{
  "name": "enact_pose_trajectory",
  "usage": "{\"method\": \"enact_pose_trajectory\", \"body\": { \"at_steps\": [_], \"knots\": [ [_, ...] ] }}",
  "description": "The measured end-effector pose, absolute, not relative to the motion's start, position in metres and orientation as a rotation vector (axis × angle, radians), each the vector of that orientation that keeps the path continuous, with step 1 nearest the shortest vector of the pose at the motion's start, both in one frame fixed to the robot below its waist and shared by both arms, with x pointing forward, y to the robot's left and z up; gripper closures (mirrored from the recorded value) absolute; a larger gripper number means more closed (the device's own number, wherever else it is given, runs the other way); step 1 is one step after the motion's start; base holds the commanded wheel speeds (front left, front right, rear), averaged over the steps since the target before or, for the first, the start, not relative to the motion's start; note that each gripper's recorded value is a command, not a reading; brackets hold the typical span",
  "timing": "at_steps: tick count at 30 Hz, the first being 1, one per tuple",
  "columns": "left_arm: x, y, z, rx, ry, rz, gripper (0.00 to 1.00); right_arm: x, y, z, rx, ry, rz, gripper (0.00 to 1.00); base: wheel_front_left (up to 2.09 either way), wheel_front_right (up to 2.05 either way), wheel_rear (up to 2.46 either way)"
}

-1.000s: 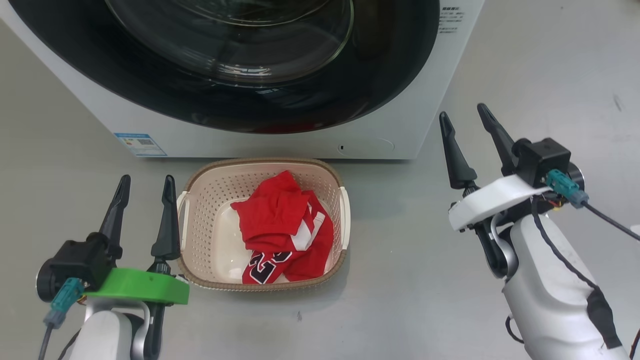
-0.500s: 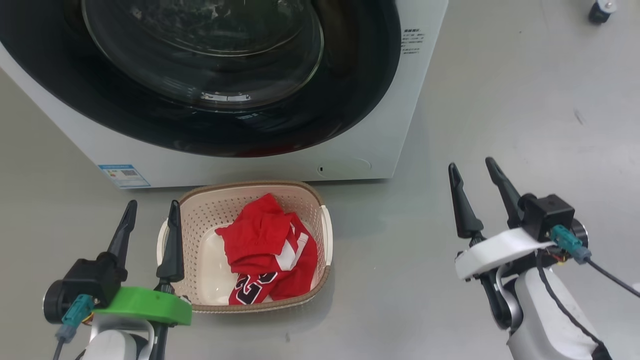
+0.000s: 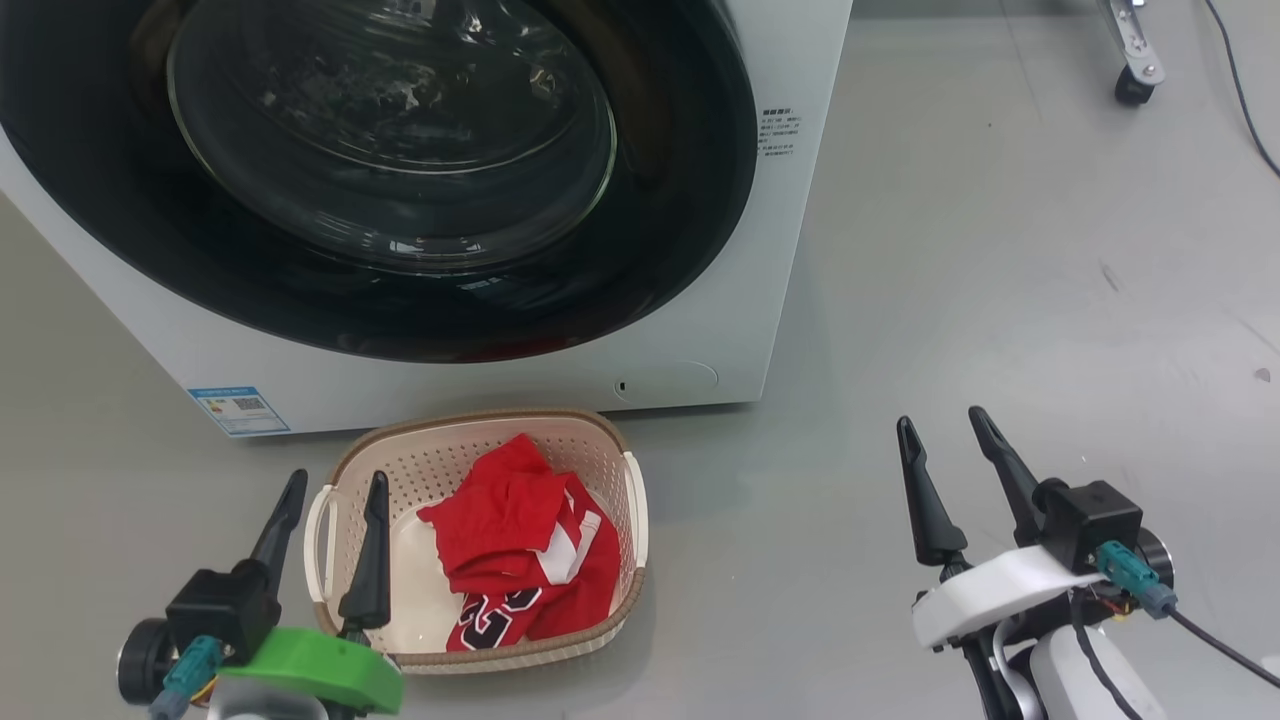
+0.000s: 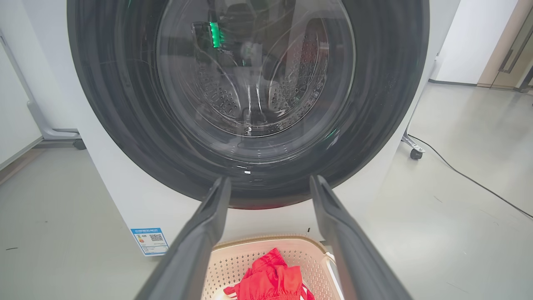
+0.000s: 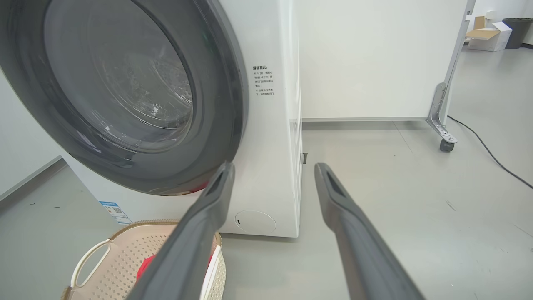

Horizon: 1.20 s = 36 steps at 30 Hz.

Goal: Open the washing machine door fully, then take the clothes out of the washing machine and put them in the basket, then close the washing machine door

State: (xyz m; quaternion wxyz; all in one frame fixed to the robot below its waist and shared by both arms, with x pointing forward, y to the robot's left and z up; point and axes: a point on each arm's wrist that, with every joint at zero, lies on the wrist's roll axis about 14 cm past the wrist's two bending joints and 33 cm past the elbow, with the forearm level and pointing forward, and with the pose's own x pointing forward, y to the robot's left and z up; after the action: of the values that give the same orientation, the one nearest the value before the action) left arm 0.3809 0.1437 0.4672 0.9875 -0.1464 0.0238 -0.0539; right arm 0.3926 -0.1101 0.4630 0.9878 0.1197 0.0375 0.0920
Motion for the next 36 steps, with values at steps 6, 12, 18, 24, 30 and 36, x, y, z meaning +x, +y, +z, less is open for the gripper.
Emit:
{"method": "enact_pose_trajectory", "body": {
  "at_steps": [6,12,18,24,30,36],
  "knots": [
    [0.368,0.142,0.465,-0.294,0.06,-0.112,0.0,0.379,-0.11,0.465,0.245,0.072,0.177,0.0,0.0,0.0,0.0],
    [0.36,0.142,0.465,-0.294,0.06,-0.112,0.0,0.371,-0.11,0.472,0.259,0.053,0.173,0.0,0.0,0.0,0.0],
    [0.356,0.142,0.468,-0.293,0.052,-0.112,0.0,0.361,-0.107,0.473,0.268,0.052,0.177,0.0,0.0,0.0,0.0],
    [0.356,0.141,0.471,-0.293,0.043,-0.118,0.0,0.356,-0.109,0.475,0.267,0.047,0.163,0.0,0.0,0.0,0.0],
    [0.354,0.141,0.472,-0.293,0.042,-0.119,0.0,0.356,-0.108,0.479,0.268,0.034,0.165,0.0,0.0,0.0,0.0],
    [0.353,0.141,0.471,-0.293,0.044,-0.118,0.0,0.352,-0.108,0.476,0.268,0.043,0.16,0.0,0.0,0.0,0.0]
  ]
}}
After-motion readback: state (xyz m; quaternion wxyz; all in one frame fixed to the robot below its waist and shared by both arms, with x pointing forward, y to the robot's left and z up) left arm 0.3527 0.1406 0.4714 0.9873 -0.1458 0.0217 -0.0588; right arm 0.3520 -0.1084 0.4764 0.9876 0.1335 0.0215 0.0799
